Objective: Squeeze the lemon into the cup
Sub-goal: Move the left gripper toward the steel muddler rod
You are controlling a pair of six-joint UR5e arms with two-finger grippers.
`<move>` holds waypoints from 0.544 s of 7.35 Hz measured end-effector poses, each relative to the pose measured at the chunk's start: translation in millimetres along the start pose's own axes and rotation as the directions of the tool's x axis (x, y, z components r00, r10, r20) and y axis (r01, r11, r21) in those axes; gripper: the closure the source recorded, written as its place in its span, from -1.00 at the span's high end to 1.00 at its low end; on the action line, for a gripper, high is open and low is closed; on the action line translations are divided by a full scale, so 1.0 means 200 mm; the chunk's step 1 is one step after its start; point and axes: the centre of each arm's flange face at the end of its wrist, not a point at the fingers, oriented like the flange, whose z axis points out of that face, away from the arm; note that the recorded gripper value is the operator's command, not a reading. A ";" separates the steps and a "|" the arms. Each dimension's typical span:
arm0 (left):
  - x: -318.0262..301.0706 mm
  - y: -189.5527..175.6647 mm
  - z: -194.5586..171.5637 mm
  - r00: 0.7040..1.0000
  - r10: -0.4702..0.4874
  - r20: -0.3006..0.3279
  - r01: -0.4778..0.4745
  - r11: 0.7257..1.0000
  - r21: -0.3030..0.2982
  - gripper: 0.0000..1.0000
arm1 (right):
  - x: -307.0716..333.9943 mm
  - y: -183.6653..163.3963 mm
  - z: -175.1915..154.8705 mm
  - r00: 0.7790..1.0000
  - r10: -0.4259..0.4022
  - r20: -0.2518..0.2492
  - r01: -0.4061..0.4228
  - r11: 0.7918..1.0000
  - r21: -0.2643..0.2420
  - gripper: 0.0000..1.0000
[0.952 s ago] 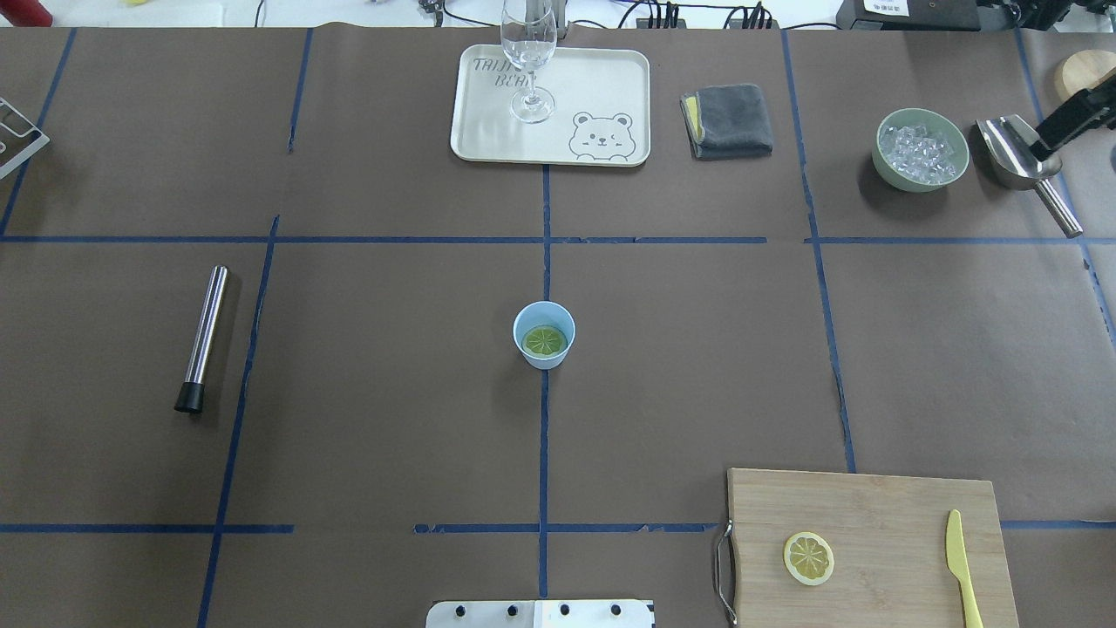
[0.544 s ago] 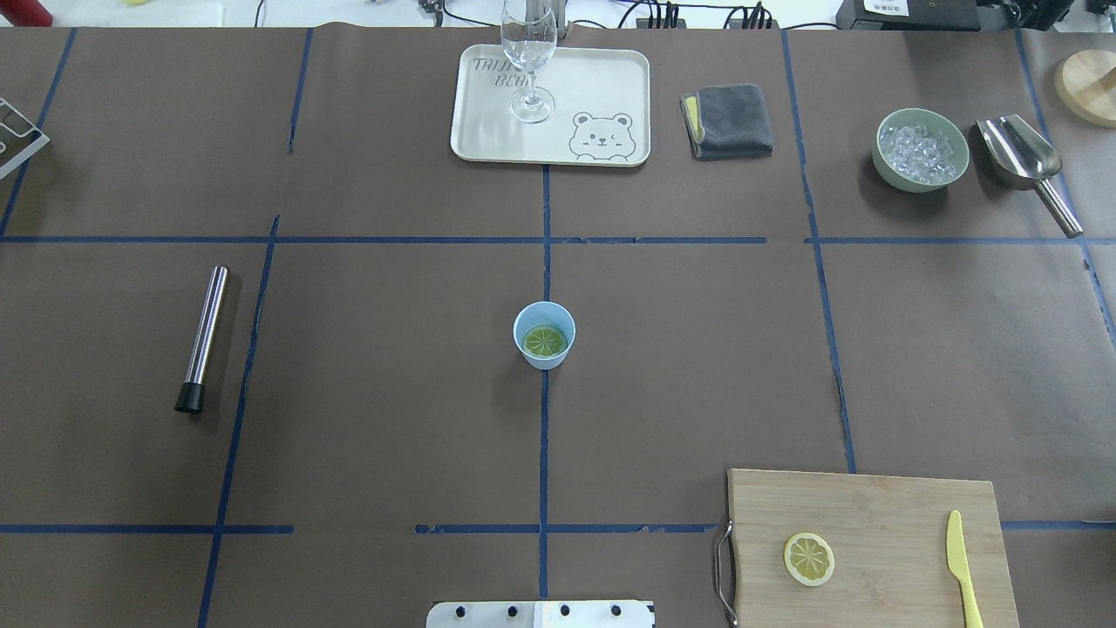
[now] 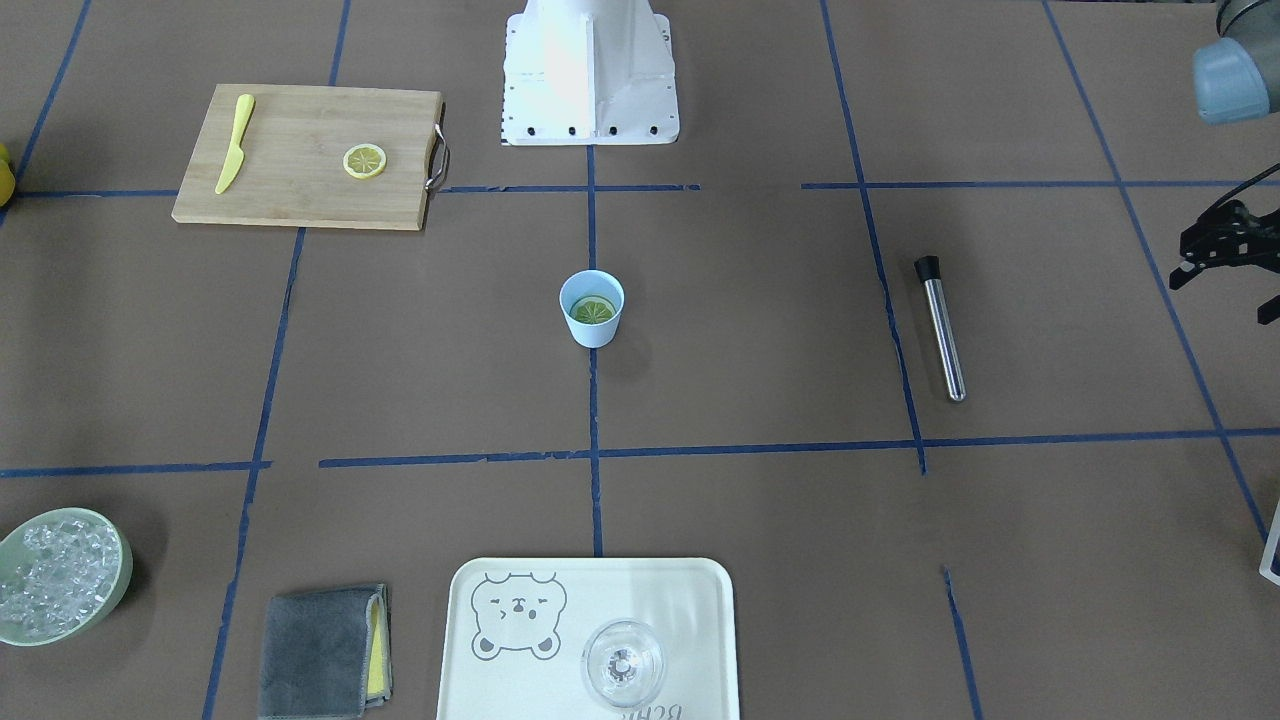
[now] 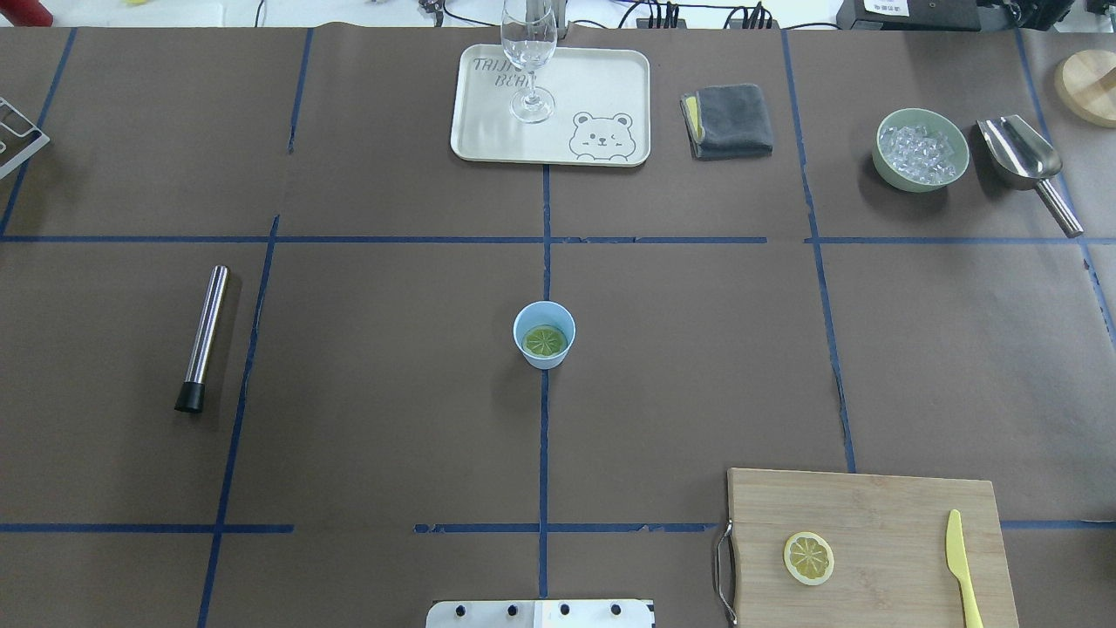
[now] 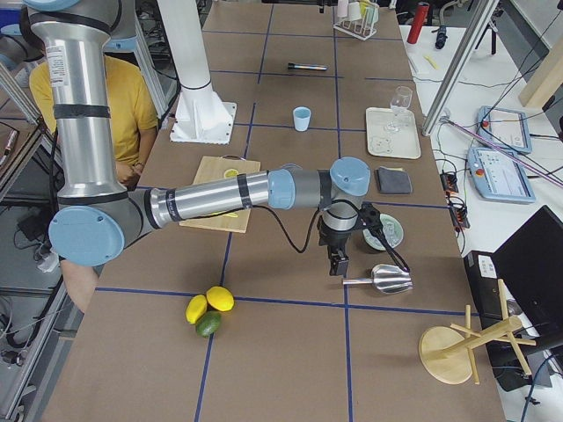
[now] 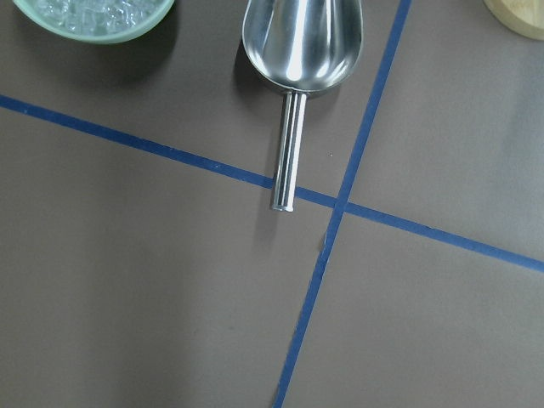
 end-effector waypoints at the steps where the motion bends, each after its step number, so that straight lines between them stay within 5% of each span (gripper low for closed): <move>1: 0.09 -0.10 0.04 1.000 0.023 -0.015 -0.024 1.000 -0.004 1.00 | 0.01 0.02 0.02 1.000 0.005 0.003 -0.005 1.000 -0.006 1.00; 4: 0.40 -0.34 0.12 1.000 -0.010 -0.028 0.011 0.999 0.045 1.00 | 0.01 0.07 0.05 0.999 0.018 0.038 -0.017 1.000 -0.014 1.00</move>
